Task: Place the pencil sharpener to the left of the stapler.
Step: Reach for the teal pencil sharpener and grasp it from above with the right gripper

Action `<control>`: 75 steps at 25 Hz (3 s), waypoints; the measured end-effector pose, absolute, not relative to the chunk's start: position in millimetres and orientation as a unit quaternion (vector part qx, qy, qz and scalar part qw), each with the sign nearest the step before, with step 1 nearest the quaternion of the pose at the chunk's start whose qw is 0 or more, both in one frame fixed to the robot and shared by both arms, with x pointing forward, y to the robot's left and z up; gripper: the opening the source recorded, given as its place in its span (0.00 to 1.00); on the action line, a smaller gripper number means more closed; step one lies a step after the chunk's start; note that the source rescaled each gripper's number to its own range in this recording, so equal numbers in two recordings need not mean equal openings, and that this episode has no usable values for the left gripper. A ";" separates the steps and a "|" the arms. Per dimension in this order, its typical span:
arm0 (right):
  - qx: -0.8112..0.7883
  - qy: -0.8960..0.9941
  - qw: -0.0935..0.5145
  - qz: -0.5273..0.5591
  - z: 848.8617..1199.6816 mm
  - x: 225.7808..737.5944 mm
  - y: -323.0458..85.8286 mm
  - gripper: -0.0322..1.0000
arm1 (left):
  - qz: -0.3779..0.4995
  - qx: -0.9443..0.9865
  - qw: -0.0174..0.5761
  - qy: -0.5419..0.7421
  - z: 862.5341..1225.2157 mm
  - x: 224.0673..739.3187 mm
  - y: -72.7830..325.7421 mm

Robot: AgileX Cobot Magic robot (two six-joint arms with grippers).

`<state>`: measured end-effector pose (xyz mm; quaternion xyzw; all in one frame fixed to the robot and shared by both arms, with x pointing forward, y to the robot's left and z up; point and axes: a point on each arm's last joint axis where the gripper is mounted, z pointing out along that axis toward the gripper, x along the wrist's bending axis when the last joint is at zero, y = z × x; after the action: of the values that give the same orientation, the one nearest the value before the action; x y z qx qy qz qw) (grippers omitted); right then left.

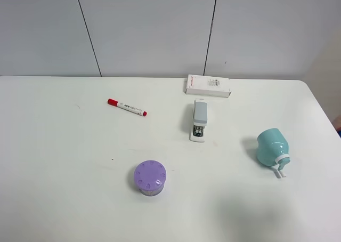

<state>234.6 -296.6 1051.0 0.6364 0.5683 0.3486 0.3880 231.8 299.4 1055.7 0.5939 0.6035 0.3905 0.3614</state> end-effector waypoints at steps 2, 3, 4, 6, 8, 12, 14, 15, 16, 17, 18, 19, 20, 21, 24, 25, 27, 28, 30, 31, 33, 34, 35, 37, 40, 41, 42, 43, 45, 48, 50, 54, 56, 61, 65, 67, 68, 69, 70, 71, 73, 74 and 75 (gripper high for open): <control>0.636 0.568 0.388 0.349 1051.0 234.6 -296.6 1.00 | 0.390 0.594 0.361 0.603 1055.7 231.8 299.4; 0.636 0.568 0.388 0.349 1051.0 234.6 -296.6 1.00 | 0.390 0.594 0.361 0.603 1055.7 231.8 299.4; 0.636 0.568 0.388 0.349 1051.0 234.6 -296.6 1.00 | 0.390 0.594 0.361 0.603 1055.7 231.8 299.4; 0.636 0.568 0.388 0.349 1051.0 234.6 -296.6 1.00 | 0.390 0.594 0.361 0.603 1055.7 231.8 299.4; 0.636 0.568 0.388 0.349 1051.0 234.6 -296.6 1.00 | 0.390 0.594 0.361 0.603 1055.7 231.8 299.4; 0.636 0.568 0.388 0.349 1051.0 234.6 -296.6 1.00 | 0.390 0.594 0.361 0.603 1055.7 231.8 299.4; 0.636 0.568 0.388 0.349 1051.0 234.6 -296.6 1.00 | 0.390 0.594 0.361 0.603 1055.7 231.8 299.4; 0.636 0.568 0.388 0.349 1051.0 234.6 -296.6 1.00 | 0.390 0.594 0.361 0.603 1055.7 231.8 299.4; 0.636 0.568 0.388 0.349 1051.0 234.6 -296.6 1.00 | 0.390 0.594 0.361 0.603 1055.7 231.8 299.4; 0.636 0.568 0.388 0.349 1051.0 234.6 -296.6 1.00 | 0.390 0.594 0.361 0.603 1055.7 231.8 299.4; 0.636 0.568 0.388 0.349 1051.0 234.6 -296.6 1.00 | 0.390 0.594 0.361 0.603 1055.7 231.8 299.4; 0.636 0.568 0.388 0.349 1051.0 234.6 -296.6 1.00 | 0.390 0.594 0.361 0.603 1055.7 231.8 299.4; 0.636 0.568 0.388 0.349 1051.0 234.6 -296.6 1.00 | 0.390 0.594 0.361 0.603 1055.7 231.8 299.4; 0.636 0.568 0.388 0.349 1051.0 234.6 -296.6 1.00 | 0.390 0.594 0.361 0.603 1055.7 231.8 299.4; 0.636 0.568 0.388 0.349 1051.0 234.6 -296.6 1.00 | 0.390 0.594 0.361 0.603 1055.7 231.8 299.4; 0.636 0.568 0.388 0.349 1051.0 234.6 -296.6 1.00 | 0.390 0.594 0.361 0.603 1055.7 231.8 299.4; 0.636 0.568 0.388 0.349 1051.0 234.6 -296.6 1.00 | 0.390 0.594 0.361 0.603 1055.7 231.8 299.4; 0.636 0.568 0.388 0.349 1051.0 234.6 -296.6 1.00 | 0.390 0.594 0.361 0.603 1055.7 231.8 299.4; 0.635 0.569 0.387 0.349 1051.0 234.6 -296.7 1.00 | 0.390 0.594 0.361 0.603 1055.7 231.8 299.4; 0.635 0.570 0.387 0.350 1051.0 234.6 -296.7 1.00 | 0.390 0.594 0.361 0.603 1055.7 231.8 299.4; 0.637 0.574 0.381 0.346 1051.0 237.1 -297.0 1.00 | 0.390 0.594 0.361 0.603 1055.7 231.8 299.4; 0.639 0.578 0.375 0.342 1050.9 239.2 -297.2 1.00 | 0.390 0.594 0.361 0.603 1055.7 231.8 299.4; 0.643 0.581 0.366 0.338 1050.9 242.6 -297.1 1.00 | 0.390 0.594 0.361 0.603 1055.7 231.8 299.4; 0.654 0.590 0.344 0.327 1050.3 251.0 -297.1 1.00 | 0.390 0.594 0.361 0.603 1055.7 231.8 299.4; 0.672 0.603 0.299 0.310 1048.5 266.2 -296.1 1.00 | 0.390 0.594 0.361 0.603 1055.7 231.8 299.4; 0.678 0.607 0.282 0.302 1047.4 272.1 -295.9 1.00 | 0.390 0.594 0.361 0.603 1055.7 231.8 299.4; 0.684 0.611 0.266 0.296 1046.3 277.3 -295.6 1.00 | 0.390 0.594 0.361 0.603 1055.7 231.8 299.4; 0.691 0.615 0.250 0.287 1045.2 283.6 -295.7 1.00 | 0.390 0.594 0.361 0.603 1055.7 231.8 299.4; 0.701 0.623 0.223 0.266 1048.4 294.1 -296.4 1.00 | 0.390 0.594 0.361 0.603 1055.7 231.8 299.4; 0.710 0.630 0.198 0.244 1065.6 314.2 -298.7 1.00 | 0.390 0.594 0.361 0.603 1055.7 231.8 299.4; 0.714 0.633 0.188 0.235 1078.4 330.4 -300.6 1.00 | 0.390 0.594 0.361 0.603 1055.7 231.8 299.4; 0.724 0.640 0.155 0.205 1088.0 367.7 -304.9 1.00 | 0.390 0.594 0.361 0.603 1055.7 231.8 299.4; 0.728 0.646 0.134 0.184 1084.5 385.1 -306.9 1.00 | 0.390 0.594 0.361 0.603 1055.7 231.8 299.4; 0.704 0.695 0.089 0.117 1056.6 417.7 -312.4 1.00 | 0.390 0.594 0.361 0.603 1055.7 231.8 299.4; 0.680 0.718 0.091 0.116 1044.2 436.5 -313.3 1.00 | 0.390 0.594 0.361 0.603 1055.7 231.8 299.4; 0.676 0.721 0.098 0.119 1039.9 444.2 -314.3 1.00 | 0.390 0.594 0.361 0.603 1055.7 231.8 299.4; 0.676 0.721 0.097 0.118 1037.0 447.5 -314.7 1.00 | 0.390 0.594 0.361 0.603 1055.7 231.8 299.4; 0.674 0.723 0.097 0.117 1033.9 451.0 -315.2 1.00 | 0.390 0.594 0.361 0.603 1055.7 231.8 299.4; 0.673 0.724 0.098 0.117 1031.3 454.2 -315.6 1.00 | 0.390 0.594 0.361 0.603 1055.7 231.8 299.4; 0.672 0.725 0.096 0.115 1028.1 457.3 -316.0 1.00 | 0.390 0.594 0.361 0.603 1055.7 231.8 299.4; 0.672 0.726 0.092 0.113 1021.0 464.0 -316.6 1.00 | 0.390 0.594 0.361 0.603 1055.7 231.8 299.4; 0.673 0.725 0.091 0.114 1018.1 467.0 -316.5 1.00 | 0.390 0.594 0.361 0.603 1055.7 231.8 299.4; 0.673 0.725 0.089 0.114 1014.6 470.1 -316.4 1.00 | 0.390 0.594 0.361 0.603 1055.7 231.8 299.4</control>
<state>470.1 -316.4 1014.6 0.6730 0.7254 0.1138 0.0891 231.8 299.4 1055.7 0.5939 0.6035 0.3905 0.3614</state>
